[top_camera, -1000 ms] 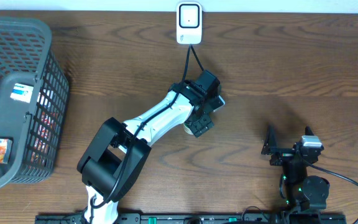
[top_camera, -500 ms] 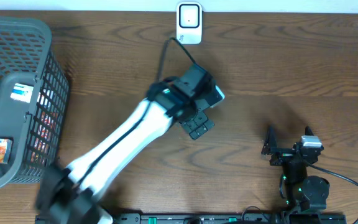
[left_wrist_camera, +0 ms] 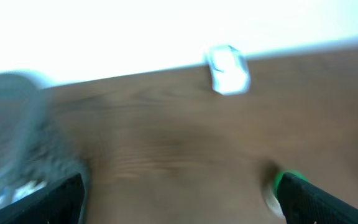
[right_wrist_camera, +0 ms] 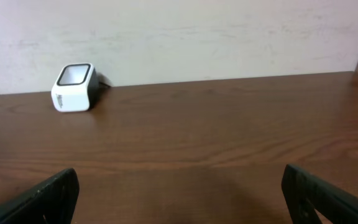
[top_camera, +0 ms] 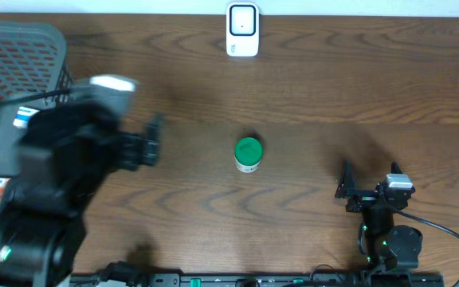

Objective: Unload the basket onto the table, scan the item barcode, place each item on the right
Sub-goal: 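Move the left gripper back into the basket above the TOP bar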

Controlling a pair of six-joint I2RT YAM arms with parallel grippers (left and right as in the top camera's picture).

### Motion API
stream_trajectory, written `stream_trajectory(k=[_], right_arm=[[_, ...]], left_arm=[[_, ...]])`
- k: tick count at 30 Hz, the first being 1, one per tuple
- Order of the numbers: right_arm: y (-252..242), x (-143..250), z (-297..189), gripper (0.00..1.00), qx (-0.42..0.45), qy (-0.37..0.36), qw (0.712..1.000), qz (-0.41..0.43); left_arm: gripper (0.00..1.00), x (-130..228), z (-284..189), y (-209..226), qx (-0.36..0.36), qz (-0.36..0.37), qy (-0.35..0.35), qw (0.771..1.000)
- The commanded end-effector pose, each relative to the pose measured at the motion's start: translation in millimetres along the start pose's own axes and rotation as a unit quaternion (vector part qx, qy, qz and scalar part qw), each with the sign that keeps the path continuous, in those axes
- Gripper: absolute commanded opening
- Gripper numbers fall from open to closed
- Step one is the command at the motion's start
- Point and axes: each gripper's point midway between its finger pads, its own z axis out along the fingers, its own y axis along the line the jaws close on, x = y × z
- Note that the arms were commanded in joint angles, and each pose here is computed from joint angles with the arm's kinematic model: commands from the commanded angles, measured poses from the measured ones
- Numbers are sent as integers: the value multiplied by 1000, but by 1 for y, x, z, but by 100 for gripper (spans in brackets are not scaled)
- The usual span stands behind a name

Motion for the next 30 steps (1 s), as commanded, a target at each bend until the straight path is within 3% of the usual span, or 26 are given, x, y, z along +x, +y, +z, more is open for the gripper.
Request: stream_trajectory(k=[1,6,9,13,19,26,30], right_arm=[[1,0,0,99,-2,0,1000,-7],[1,0,0,99,-2,0,1000,-7],[1,0,0,99,-2,0,1000,-7],[1,0,0,99,-2,0,1000,-7],[1,0,0,99,-2,0,1000,-7],[1,0,0,99,-2,0,1000,-7],[1,0,0,99,-2,0,1000,-7]], left_arm=[[100,-4,-39,70,-126,-158,-50,978],[98,7,-55,122,-215,-247,-63,943],[98,18,-56,161,-269,-319,-59,907],[98,26,-47,202,-305,-353,-29,884],[98,34,-23,244,-282,-408,15,868],[98,117,21,280,-283,-479,157,816],[98,160,52,289,-262,-484,235,801]])
